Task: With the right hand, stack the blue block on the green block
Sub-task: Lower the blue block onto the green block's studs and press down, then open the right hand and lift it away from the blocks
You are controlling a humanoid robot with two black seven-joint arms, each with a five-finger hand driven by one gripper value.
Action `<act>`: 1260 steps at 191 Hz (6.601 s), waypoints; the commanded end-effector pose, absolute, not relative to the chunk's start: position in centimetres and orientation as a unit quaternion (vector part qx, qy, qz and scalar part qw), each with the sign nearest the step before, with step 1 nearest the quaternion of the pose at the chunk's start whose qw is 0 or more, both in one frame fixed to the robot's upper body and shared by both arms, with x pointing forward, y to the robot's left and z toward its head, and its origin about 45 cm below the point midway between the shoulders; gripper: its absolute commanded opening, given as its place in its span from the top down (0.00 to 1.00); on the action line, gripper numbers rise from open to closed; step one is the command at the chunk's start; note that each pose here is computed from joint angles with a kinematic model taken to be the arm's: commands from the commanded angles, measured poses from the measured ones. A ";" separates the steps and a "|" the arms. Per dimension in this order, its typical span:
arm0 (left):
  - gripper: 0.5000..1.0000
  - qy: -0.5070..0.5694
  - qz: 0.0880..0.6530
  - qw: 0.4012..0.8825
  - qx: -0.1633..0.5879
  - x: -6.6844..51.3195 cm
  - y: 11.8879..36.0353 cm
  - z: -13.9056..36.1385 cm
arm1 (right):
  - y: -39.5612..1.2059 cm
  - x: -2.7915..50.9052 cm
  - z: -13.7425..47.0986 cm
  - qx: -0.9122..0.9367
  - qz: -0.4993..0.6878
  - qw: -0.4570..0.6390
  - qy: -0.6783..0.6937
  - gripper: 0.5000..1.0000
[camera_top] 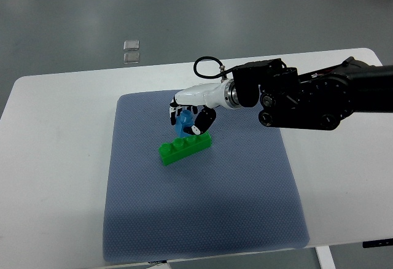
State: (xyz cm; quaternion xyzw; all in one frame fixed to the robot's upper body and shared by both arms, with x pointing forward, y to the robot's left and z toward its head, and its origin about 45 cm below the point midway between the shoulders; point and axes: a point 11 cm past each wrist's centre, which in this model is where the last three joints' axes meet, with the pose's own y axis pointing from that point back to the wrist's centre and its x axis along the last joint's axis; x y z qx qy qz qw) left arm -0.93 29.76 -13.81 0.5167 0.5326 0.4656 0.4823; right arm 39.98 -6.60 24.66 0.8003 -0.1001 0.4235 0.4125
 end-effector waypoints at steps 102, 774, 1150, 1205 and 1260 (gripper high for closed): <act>0.00 0.532 0.467 0.481 0.518 -0.9 29.9 -13.8 | -7.6 39.9 23.1 0.795 0.424 0.422 -0.102 0.83; 0.00 0.533 0.466 0.481 0.518 -1.1 29.8 -13.8 | -8.5 37.8 18.2 0.826 0.401 0.363 -0.155 0.81; 0.00 0.534 0.465 0.482 0.517 -1.1 29.7 -13.8 | -8.8 40.8 23.7 0.846 0.382 0.296 -0.227 0.17; 0.00 0.534 0.465 0.482 0.517 -1.1 29.7 -13.8 | -11.8 43.9 29.2 0.885 0.257 0.220 -0.321 0.17; 0.00 0.534 0.465 0.482 0.517 -1.1 29.7 -13.8 | -17.8 47.9 29.3 0.860 -0.017 0.058 -0.506 0.17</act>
